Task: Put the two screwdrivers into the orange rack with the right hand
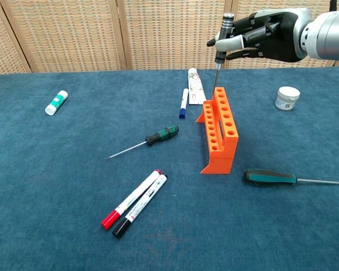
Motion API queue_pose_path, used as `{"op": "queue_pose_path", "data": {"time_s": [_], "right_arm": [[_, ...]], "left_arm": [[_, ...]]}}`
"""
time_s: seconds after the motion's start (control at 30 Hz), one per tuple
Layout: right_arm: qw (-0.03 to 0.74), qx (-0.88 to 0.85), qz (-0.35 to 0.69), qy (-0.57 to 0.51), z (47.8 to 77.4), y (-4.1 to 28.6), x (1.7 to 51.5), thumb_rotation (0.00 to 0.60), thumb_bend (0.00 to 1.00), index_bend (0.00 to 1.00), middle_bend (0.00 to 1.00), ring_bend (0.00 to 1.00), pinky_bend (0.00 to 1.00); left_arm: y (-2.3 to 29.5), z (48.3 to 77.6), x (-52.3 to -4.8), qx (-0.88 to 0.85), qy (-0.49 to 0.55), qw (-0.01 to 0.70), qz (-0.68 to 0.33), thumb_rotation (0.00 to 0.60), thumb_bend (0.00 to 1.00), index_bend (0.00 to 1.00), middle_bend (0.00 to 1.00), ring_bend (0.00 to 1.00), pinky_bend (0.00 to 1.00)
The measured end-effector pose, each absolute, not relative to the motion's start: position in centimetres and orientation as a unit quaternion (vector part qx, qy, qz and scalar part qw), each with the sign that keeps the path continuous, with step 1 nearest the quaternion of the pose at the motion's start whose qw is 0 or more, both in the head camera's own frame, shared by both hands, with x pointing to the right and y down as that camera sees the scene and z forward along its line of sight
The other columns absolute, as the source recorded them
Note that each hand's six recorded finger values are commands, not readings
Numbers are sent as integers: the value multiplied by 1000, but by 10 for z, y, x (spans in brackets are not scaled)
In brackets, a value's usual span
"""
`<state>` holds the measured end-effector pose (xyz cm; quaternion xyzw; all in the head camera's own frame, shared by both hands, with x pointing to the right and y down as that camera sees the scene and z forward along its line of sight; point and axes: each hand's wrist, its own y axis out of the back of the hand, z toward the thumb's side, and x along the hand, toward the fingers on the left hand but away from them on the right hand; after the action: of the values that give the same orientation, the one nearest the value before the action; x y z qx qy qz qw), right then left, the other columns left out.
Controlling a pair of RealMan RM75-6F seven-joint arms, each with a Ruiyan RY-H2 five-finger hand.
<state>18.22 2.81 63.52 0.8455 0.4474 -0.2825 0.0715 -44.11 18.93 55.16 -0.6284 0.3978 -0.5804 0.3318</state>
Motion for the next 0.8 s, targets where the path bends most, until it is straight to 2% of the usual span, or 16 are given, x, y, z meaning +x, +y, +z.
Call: {"op": "queue_pose_path", "data": {"time_s": [0.3,0.8], "right_arm": [[73,844,-285,448,639,29,183,600,485,606,193,0,77],[62,844,-289,448,626,26,201,600,493,608,195,0,77]], "left_arm": [[189,551,-442,-628,399,331,-580,600,0,0,0,0,0],[189,553,-440,-628,395,333,-582,600,0,0,0,0,0]]}}
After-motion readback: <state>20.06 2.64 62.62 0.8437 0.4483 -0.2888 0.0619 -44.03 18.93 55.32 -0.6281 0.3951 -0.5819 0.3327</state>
